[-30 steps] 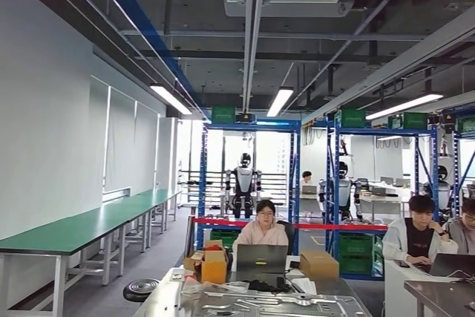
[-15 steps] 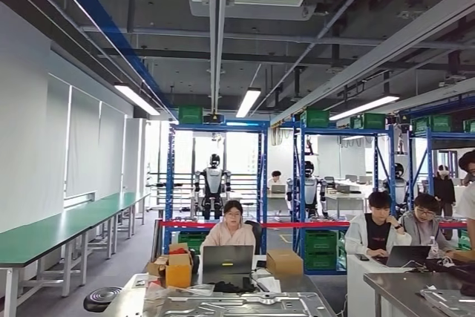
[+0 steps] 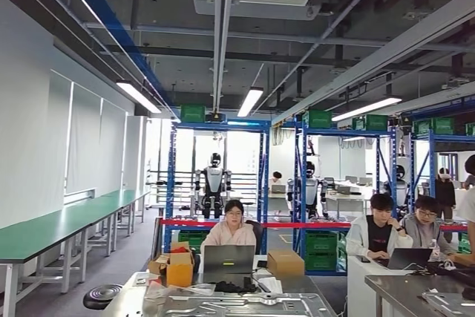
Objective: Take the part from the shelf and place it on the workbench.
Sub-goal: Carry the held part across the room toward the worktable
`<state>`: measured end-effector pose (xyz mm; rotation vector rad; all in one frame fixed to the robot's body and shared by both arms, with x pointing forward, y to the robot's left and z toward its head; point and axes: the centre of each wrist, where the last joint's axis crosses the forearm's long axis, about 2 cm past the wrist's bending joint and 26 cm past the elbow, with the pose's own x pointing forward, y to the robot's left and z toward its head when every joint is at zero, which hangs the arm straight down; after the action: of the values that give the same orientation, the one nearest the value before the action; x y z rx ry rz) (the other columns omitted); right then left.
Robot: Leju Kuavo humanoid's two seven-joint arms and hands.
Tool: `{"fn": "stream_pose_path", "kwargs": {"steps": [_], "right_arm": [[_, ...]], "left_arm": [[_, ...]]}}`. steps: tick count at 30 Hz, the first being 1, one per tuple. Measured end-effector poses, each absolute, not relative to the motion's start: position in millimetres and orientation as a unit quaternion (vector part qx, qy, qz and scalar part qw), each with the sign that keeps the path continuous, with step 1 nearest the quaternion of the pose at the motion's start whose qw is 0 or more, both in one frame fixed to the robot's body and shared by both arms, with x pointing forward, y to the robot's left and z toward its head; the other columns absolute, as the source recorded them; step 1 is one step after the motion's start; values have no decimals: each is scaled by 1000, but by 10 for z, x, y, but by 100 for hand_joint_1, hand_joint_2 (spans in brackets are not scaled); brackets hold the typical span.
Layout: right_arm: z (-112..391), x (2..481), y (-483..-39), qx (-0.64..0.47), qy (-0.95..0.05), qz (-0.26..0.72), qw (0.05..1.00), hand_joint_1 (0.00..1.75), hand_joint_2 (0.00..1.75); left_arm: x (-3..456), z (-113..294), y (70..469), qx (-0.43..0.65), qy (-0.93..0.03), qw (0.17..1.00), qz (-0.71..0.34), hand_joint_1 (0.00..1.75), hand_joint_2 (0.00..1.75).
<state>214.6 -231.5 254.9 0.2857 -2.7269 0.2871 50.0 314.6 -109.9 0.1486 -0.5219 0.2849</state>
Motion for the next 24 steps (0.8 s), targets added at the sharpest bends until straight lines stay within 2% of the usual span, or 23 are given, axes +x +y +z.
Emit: {"fn": "stream_pose_path", "kwargs": {"steps": [24], "right_arm": [[2542, 2132, -2340, 98, -971, 103, 191, 175, 175]], "left_arm": [[503, -1098, 3156, 72, -261, 953, 137, 0, 175]]}}
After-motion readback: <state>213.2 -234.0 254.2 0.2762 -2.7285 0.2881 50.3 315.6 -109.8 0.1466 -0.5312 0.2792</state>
